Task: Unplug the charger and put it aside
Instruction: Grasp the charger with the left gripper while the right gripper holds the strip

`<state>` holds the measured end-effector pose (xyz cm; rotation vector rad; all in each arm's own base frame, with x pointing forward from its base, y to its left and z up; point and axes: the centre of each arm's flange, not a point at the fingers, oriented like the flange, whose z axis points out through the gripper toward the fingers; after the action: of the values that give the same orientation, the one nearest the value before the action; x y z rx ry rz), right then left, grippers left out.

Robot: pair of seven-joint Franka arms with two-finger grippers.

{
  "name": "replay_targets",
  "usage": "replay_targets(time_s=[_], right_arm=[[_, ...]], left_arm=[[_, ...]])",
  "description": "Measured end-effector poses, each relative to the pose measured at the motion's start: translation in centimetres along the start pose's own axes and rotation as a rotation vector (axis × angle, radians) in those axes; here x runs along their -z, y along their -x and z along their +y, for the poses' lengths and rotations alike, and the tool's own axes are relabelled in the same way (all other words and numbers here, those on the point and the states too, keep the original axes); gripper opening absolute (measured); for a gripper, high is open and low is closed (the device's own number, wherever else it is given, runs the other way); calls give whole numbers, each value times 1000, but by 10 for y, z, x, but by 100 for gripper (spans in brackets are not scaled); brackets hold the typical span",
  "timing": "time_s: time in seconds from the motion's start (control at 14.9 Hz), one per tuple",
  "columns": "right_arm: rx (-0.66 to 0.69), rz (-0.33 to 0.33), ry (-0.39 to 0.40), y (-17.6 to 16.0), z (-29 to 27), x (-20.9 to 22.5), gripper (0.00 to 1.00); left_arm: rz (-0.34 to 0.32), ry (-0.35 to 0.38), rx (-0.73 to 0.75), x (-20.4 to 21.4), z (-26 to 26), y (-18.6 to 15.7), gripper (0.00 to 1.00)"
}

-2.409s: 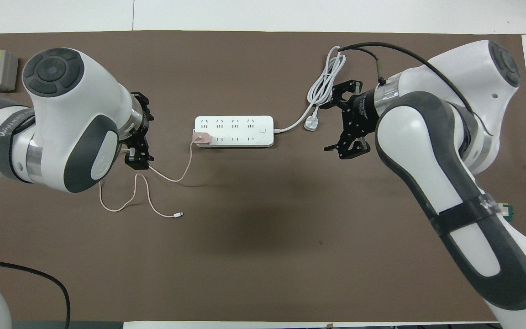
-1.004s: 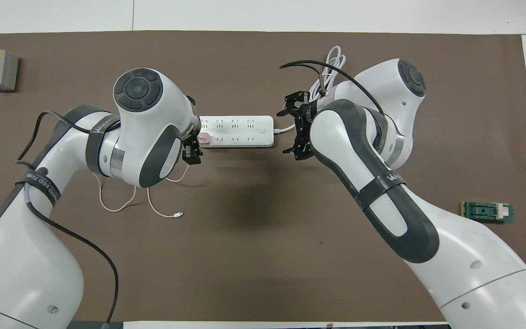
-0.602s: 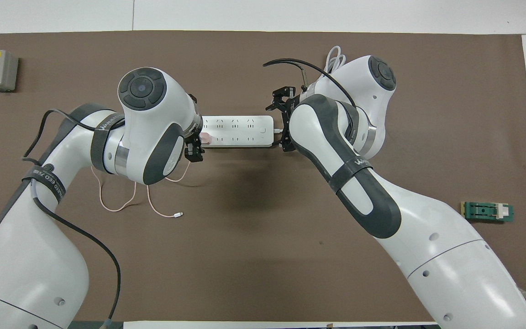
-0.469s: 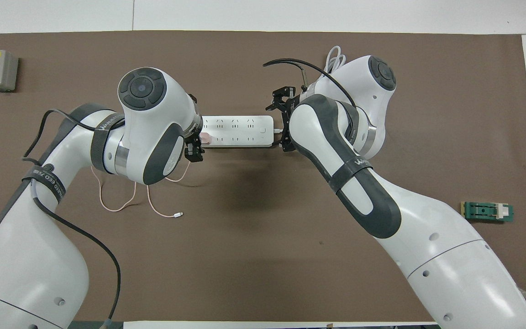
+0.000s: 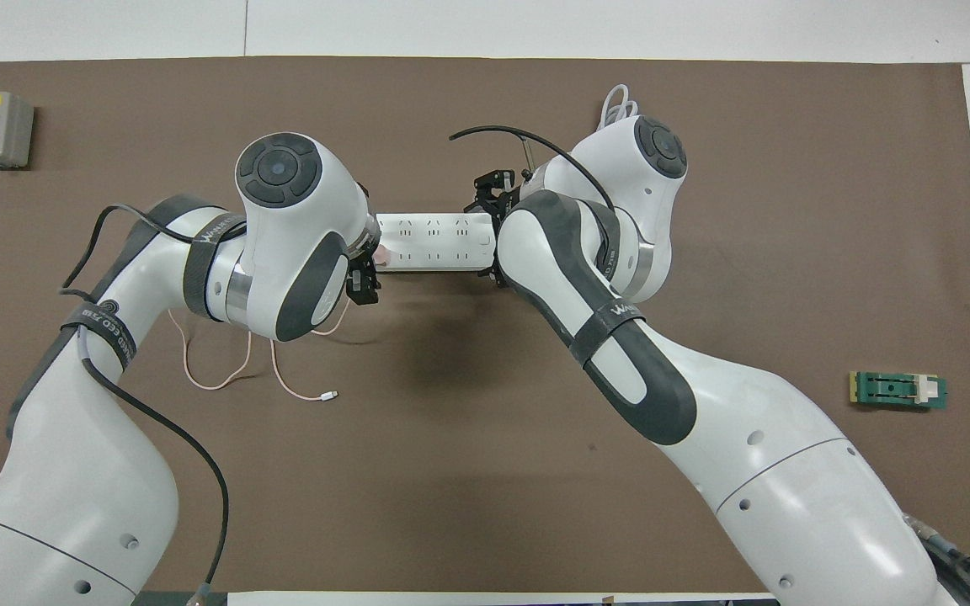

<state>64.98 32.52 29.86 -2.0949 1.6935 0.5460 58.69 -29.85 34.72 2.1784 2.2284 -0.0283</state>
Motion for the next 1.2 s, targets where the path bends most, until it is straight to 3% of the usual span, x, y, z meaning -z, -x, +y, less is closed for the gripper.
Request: replay_targets(time_s=[0.8, 0.94, 1.07, 1.2], right_arm=[[8, 5, -32, -13, 1, -15, 100], [-5, -6, -34, -14, 3, -18, 100], [-23, -19, -43, -16, 3, -21, 100], [-27, -20, -45, -17, 3, -22, 100]], left_arm=[[1, 7, -74, -6, -4, 5, 91], [1, 7, -80, -7, -4, 4, 79], [2, 6, -90, -9, -5, 4, 74], [0, 9, -96, -10, -5, 4, 54]])
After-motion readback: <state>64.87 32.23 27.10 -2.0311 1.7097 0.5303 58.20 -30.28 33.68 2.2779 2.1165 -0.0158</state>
